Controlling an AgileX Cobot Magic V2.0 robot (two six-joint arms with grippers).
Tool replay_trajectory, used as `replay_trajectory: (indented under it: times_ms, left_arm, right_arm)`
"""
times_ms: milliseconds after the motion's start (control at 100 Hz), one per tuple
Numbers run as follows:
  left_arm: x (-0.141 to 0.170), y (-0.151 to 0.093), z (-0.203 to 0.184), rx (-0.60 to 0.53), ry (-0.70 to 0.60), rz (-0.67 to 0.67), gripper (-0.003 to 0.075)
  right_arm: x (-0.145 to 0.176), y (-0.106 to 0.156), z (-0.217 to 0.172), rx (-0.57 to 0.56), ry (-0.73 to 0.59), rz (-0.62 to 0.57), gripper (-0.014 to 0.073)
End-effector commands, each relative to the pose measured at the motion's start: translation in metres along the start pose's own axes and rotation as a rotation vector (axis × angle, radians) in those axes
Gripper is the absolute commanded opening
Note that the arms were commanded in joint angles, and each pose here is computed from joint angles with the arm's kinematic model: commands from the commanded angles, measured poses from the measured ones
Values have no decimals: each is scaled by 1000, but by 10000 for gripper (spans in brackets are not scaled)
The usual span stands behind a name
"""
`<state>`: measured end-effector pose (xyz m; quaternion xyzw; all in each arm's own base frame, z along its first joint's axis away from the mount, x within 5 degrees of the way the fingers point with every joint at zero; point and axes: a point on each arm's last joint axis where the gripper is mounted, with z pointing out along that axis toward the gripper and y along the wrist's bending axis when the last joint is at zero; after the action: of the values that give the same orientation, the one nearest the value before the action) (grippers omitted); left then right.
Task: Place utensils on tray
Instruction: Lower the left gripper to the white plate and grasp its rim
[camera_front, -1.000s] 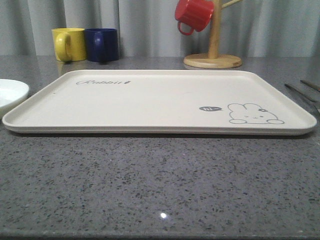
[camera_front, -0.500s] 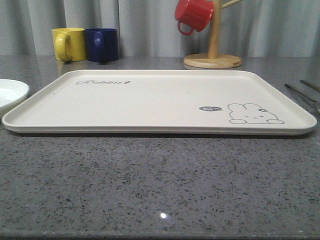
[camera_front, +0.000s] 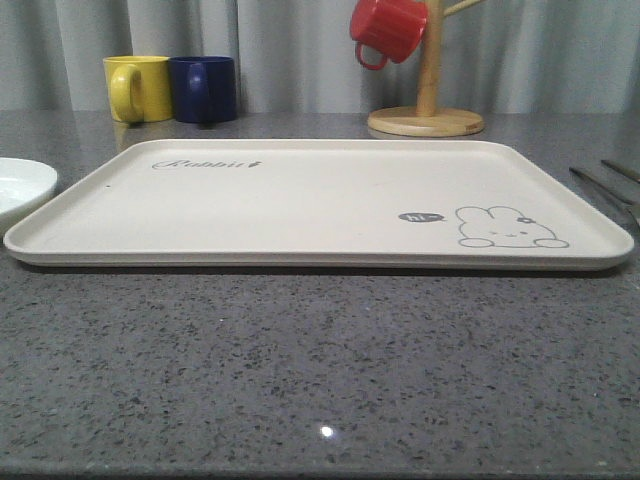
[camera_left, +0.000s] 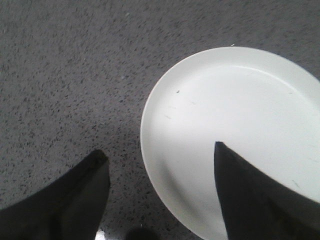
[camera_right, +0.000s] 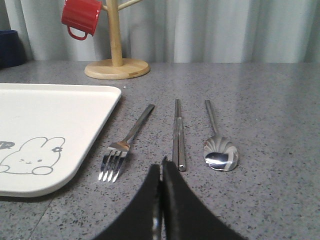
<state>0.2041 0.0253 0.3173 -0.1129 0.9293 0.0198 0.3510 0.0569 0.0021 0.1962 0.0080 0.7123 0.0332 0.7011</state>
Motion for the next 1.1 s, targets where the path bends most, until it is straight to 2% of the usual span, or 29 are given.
replay_trajectory:
  times_ms: [0, 230, 370, 520, 620, 750, 860, 1090]
  left_arm:
    - [-24, 4, 9, -23, 45, -50, 440]
    - [-42, 7, 65, -67, 347, -83, 440]
    - [-51, 7, 92, -75, 412, -82, 440]
    - [-54, 6, 103, -79, 442, -81, 433]
    - [-52, 6, 106, -82, 464, -81, 344]
    - [-52, 6, 106, -83, 468, -81, 130]
    - [-51, 6, 106, -84, 474, -81, -15]
    - [-64, 14, 94, -87, 433, -115, -19]
  right_arm:
    - [-9, 0, -2, 2, -103, 1, -69]
    - [-9, 0, -2, 2, -103, 1, -69]
    - [-9, 0, -2, 2, -103, 1, -69]
    - [-9, 0, -2, 2, -103, 1, -69]
    - [-9, 0, -2, 2, -103, 1, -69]
    - [-9, 0, -2, 2, -103, 1, -69]
    - [-9, 0, -2, 2, -103, 1, -69]
    - [-9, 0, -2, 2, -103, 1, -69]
